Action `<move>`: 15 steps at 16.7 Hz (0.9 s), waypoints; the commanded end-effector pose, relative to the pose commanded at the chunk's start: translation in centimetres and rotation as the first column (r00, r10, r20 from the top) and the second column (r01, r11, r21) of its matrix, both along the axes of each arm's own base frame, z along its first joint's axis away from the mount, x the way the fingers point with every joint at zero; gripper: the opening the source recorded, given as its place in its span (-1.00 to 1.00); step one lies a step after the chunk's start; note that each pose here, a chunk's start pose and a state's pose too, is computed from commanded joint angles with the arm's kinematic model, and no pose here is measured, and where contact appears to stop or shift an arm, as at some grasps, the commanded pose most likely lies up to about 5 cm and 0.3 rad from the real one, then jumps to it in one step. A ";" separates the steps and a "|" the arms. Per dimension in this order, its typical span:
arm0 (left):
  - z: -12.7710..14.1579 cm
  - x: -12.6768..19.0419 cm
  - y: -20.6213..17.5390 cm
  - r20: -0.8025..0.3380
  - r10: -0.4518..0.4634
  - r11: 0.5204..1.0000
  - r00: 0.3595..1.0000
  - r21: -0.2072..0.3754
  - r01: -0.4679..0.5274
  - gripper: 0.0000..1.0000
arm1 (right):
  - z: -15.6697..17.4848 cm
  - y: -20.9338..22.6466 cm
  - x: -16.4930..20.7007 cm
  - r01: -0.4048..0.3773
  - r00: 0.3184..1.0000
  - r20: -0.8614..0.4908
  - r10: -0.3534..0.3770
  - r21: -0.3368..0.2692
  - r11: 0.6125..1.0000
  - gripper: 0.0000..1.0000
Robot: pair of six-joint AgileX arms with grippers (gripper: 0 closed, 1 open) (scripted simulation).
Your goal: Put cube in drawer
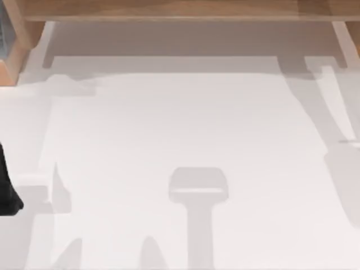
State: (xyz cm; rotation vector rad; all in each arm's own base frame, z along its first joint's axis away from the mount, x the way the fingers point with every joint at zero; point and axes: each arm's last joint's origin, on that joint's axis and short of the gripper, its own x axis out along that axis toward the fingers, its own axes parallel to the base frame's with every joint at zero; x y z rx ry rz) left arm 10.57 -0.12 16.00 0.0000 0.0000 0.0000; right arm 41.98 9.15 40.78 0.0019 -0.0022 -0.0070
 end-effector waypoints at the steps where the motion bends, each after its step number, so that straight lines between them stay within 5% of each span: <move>1: 0.0 0.0 0.0 0.000 0.000 1.000 1.000 0.000 0.000 1.00 | 0.0 0.0 0.0 0.000 1.000 -0.001 0.000 0.000 1.000 -1.00; 7: 0.0 0.0 0.0 0.000 0.000 1.000 1.000 0.000 0.000 1.00 | 2.7 -2.4 -0.6 0.048 0.997 0.058 -0.049 0.018 0.999 -1.00; 11: 0.0 0.0 0.0 0.000 0.000 1.000 1.000 0.000 0.000 1.00 | 8.5 -9.7 -2.8 0.220 0.966 0.136 -0.220 0.021 0.975 -1.00; 15: 0.0 0.0 0.0 0.000 0.000 1.000 1.000 0.000 0.000 1.00 | 10.9 -17.9 -5.0 0.425 0.905 0.025 -0.424 -0.062 0.903 -1.00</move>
